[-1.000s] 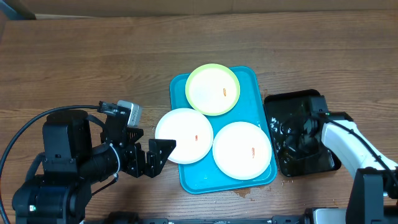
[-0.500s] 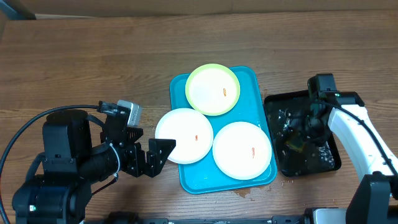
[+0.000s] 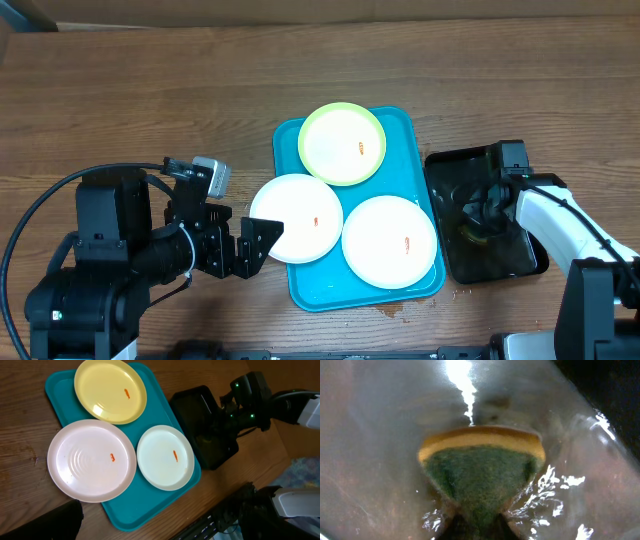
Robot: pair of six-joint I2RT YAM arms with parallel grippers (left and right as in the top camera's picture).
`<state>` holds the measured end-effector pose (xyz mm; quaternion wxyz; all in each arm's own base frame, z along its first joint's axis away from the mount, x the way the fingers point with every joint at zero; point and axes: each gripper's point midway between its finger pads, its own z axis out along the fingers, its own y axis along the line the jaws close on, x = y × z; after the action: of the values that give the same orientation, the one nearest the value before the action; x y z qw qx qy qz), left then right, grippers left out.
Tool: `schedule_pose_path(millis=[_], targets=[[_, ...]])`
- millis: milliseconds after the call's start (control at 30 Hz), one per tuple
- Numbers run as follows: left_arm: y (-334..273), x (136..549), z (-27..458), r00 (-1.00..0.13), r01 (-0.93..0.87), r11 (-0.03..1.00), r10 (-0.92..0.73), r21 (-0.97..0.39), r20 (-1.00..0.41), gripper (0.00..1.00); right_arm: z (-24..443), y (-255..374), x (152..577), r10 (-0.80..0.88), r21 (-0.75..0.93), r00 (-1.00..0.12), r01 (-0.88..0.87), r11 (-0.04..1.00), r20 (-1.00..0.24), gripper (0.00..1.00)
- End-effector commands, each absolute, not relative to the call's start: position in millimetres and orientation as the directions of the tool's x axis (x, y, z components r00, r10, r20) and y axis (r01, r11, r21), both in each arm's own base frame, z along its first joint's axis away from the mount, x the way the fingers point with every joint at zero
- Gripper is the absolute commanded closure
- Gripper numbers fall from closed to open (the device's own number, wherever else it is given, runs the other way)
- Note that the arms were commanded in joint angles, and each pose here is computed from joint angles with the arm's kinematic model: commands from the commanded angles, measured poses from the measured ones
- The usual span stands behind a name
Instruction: Clean dirty plates on tray and stack at the side
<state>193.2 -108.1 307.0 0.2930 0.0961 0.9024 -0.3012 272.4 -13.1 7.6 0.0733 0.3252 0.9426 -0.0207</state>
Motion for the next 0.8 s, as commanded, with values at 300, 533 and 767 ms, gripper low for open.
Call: schedule_pose_path(millis=[300, 533, 767], targets=[[-109, 193, 311, -0.794, 0.38, 0.797, 0.02, -0.469, -0.608, 0.0, 61, 13, 289, 0.456, 0.102, -0.888, 0.449, 0.888, -0.059, 0.75], [-109, 194, 310, -0.796, 0.378, 0.798, 0.021, -0.47, -0.605, 0.0, 53, 13, 269, 0.458, 0.071, -0.889, 0.457, 0.886, 0.008, 0.36], [-110, 193, 303, -0.797, 0.406, 0.796, 0.069, -0.448, -0.6, 0.03, 22, 12, 270, 0.463, 0.095, -0.885, 0.458, 0.884, -0.043, 0.56]])
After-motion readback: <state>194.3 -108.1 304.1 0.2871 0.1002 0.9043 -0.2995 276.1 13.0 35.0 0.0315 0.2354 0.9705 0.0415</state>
